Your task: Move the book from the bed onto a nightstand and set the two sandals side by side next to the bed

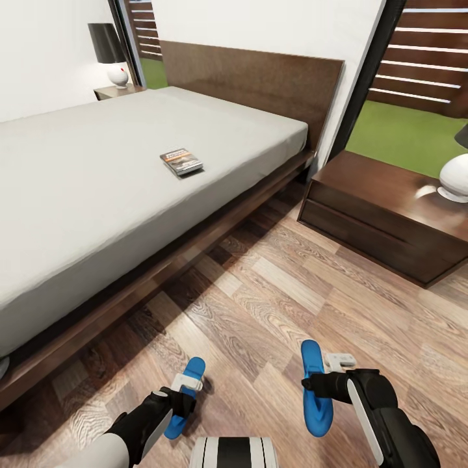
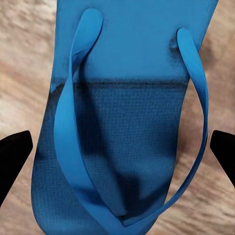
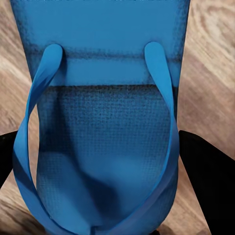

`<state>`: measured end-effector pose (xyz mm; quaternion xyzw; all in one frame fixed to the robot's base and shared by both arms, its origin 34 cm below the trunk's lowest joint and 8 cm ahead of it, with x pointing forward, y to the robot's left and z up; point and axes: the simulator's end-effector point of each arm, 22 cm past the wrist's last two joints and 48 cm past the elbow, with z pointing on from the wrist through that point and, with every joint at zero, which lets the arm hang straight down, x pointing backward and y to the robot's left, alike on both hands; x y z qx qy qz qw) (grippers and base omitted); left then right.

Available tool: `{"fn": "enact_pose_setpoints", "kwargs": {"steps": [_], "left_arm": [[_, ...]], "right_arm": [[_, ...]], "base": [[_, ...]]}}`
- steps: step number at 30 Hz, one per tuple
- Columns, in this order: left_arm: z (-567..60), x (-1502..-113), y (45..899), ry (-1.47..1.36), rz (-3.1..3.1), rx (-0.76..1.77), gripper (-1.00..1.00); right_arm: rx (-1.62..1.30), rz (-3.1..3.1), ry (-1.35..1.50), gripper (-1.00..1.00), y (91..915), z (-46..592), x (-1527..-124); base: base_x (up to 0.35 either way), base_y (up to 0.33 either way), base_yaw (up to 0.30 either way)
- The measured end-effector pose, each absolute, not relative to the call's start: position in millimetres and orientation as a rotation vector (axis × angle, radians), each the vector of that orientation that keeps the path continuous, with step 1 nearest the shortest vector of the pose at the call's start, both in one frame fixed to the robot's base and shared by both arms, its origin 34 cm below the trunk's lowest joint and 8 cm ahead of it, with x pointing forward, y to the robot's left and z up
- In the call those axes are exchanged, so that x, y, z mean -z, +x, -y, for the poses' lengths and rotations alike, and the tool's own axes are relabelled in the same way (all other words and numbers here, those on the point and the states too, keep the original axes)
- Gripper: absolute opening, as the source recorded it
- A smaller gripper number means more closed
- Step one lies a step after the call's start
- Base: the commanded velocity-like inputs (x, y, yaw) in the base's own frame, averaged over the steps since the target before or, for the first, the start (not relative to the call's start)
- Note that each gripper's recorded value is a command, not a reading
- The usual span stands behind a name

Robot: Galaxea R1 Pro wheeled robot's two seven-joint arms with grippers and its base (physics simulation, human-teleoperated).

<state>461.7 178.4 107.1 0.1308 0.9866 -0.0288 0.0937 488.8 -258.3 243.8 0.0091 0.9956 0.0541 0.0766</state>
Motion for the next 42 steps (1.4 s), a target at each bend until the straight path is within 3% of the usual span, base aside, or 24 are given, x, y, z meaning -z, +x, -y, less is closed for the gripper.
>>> {"fn": "enact_pose_setpoints", "kwargs": {"steps": [42], "left_arm": [[-179.5,-134.6,487.7,0.384,-2.858,0.064,-1.00]], "right_arm": [[-0.162,-2.915,0.022,-1.00,505.2,257.8,-272.8]], "base": [[-0.002,0.000,0.000]]}}
